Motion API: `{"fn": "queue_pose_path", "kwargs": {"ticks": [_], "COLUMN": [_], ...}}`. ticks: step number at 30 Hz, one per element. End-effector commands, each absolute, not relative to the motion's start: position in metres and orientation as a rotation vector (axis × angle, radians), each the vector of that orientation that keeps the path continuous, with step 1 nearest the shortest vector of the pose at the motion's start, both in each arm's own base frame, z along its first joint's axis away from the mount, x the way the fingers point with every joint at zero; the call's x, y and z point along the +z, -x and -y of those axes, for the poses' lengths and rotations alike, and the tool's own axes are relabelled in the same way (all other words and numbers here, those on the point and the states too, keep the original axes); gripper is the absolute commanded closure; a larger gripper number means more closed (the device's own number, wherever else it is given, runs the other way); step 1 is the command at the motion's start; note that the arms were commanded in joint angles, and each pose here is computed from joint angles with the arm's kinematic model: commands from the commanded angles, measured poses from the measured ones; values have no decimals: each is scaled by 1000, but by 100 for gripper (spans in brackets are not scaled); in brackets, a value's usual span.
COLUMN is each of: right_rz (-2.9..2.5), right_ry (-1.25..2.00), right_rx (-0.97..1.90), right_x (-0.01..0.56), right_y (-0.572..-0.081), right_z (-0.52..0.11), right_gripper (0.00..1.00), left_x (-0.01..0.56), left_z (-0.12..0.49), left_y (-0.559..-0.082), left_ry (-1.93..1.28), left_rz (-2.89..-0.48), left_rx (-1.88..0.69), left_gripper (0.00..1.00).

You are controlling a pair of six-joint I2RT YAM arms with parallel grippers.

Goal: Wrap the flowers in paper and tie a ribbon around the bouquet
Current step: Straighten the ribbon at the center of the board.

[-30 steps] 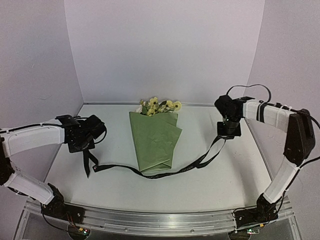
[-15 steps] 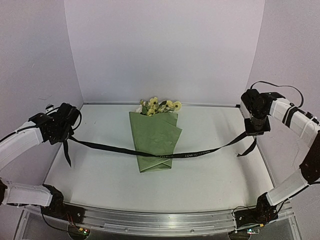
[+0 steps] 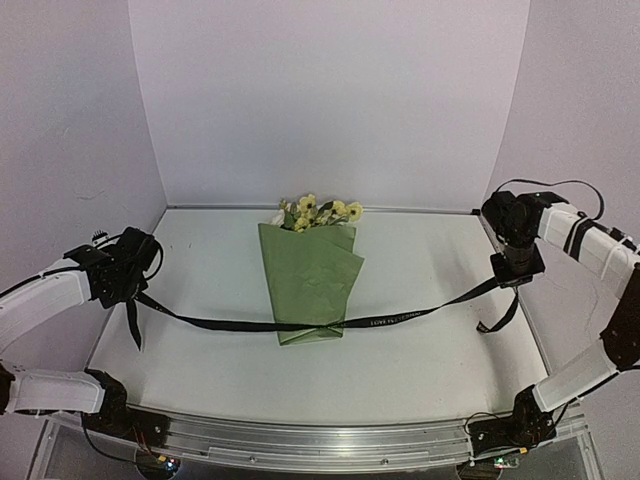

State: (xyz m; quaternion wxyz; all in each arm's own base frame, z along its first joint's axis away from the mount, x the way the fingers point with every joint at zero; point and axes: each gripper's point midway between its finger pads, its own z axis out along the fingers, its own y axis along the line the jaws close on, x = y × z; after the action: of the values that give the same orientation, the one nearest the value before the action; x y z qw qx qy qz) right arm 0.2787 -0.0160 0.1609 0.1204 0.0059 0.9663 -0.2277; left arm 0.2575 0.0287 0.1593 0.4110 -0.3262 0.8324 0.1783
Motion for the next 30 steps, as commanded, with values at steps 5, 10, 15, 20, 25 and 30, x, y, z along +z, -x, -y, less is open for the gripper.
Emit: {"fn": "queue_pose_path", "kwargs": {"ticks": [5, 10, 15, 20, 25, 30], "right_rz": [-3007, -3011, -3023, -3056, -2984, -2937], "right_ry": [-46, -69, -146, -301, -352, -299], "right_rx": [-632, -601, -452, -27, 376, 580], "right_x": [121, 125, 134, 134, 123, 109], "right_y": [-264, -260, -256, -258, -279, -302], "right_z": [6, 4, -10, -60, -129, -196], "right_gripper": [78, 60, 51, 51, 49, 48], "left_x": [144, 148, 173, 191, 184, 170], "left_z": [-34, -39, -22, 29, 95, 162], "left_y": [-260, -262, -284, -321, -344, -356], "left_ry": [978, 1028, 923, 714, 534, 365], "left_rz": [-2037, -2021, -2052, -2136, -2227, -2288], "left_rx": [380, 357, 247, -54, -387, -605], "left_gripper": [71, 13, 0, 0, 3, 11]}}
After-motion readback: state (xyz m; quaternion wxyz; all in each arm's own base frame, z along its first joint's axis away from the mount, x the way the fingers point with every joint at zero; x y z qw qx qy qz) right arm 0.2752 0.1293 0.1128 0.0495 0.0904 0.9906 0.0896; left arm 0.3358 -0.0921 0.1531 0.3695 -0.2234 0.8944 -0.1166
